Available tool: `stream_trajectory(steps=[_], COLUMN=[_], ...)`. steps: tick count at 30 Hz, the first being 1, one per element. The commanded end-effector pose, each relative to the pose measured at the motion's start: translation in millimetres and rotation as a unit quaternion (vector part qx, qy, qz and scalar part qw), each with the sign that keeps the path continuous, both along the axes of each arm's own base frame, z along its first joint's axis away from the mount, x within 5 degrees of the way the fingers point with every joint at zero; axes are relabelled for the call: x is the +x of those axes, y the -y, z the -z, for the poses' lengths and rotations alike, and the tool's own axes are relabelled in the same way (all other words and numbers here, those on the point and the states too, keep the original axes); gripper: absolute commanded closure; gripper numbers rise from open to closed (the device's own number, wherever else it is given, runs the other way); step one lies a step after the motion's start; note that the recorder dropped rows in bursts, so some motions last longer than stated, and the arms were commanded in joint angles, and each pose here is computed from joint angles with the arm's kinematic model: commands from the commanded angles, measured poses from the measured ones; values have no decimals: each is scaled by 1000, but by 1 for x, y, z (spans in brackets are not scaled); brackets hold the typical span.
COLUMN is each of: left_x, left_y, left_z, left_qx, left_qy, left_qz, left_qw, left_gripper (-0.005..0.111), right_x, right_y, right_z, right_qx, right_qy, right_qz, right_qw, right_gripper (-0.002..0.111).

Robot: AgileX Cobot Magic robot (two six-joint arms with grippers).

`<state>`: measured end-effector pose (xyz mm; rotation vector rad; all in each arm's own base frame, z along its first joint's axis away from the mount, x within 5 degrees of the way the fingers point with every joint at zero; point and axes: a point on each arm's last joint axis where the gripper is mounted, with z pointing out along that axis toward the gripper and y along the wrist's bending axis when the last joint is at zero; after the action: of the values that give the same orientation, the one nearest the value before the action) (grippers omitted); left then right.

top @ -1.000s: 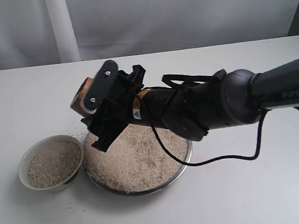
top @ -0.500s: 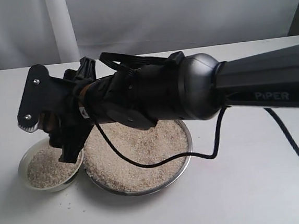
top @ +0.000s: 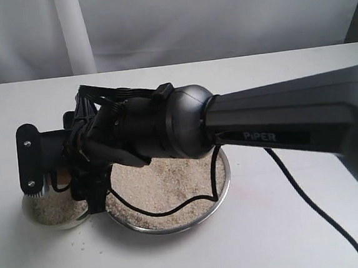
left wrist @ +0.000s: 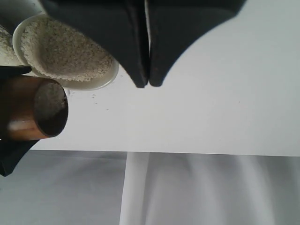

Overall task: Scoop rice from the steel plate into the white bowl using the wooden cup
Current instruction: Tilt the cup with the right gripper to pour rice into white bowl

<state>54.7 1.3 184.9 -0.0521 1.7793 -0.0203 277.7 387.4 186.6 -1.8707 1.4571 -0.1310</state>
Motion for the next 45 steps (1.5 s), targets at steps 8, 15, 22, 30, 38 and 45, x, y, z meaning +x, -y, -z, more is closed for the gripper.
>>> stream_trajectory(steps=[8,15,22,30,38,45], left_x=[0,0,0,0,0,0], left_y=[0,0,0,0,0,0], left_z=[-3,-3,-3,-3,-3,-3], left_qx=[-4,-4,-4,-4,-4,-4], left_qy=[6,6,6,6,6,6], left_qz=[3,3,3,3,3,3], left_qw=[1000,1000,1000,1000,1000,1000], left_gripper=[107,107,107,107,107,107], right_x=[1,2,12,16,13,10], right_y=[-3,-2,-9,-11,-15,-18], right_z=[-9,-8,-8,0,-2,-4], right_qx=[-18,-31,-70,-104,-126,-146], right_qy=[46,55,53,83,121,156], right_qz=[-48,-57,-40,-76,-105,-128], right_qw=[998,996,995,988,979,968], right_gripper=[108,108,108,108,108,108])
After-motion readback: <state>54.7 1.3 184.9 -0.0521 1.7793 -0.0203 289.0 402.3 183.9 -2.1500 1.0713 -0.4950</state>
